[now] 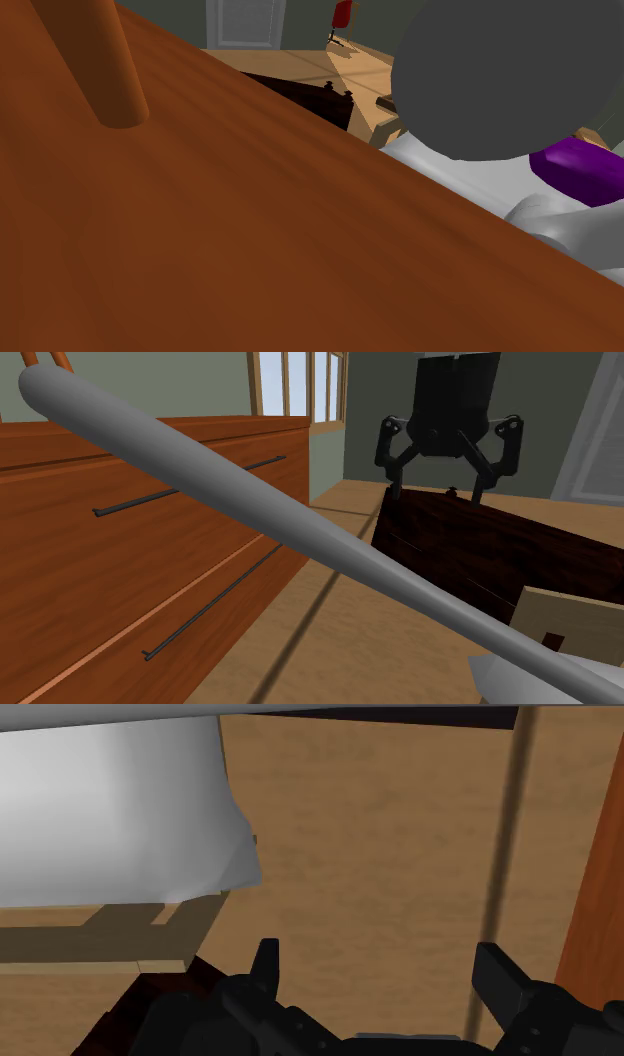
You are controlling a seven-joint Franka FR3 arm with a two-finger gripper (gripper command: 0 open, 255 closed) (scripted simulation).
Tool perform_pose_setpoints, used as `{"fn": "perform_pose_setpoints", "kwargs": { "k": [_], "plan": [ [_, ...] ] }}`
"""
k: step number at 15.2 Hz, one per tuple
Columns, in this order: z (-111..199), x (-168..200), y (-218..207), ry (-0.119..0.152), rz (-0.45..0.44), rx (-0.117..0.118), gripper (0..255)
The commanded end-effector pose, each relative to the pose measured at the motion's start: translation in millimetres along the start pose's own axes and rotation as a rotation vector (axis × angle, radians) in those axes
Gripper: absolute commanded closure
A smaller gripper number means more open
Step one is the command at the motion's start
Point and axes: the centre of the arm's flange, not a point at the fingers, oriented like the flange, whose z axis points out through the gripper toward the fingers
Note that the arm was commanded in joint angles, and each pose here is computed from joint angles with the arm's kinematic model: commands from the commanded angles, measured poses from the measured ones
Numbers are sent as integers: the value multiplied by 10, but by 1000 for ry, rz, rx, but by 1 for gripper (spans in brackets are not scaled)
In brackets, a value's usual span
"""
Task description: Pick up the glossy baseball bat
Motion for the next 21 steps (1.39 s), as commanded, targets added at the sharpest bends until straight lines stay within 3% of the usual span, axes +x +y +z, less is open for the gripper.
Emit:
{"fn": "perform_pose_setpoints", "kwargs": {
  "k": [1,8,12,16,21],
  "plan": [
    [0,0,0,0,0,0,0],
    [179,-281,1205,-113,707,223,0],
    [359,-795,1685,-177,1111,350,0],
    [539,-1438,1896,-239,1501,473,0],
    [801,-1470,1893,-239,1501,473,0]
  ]
}}
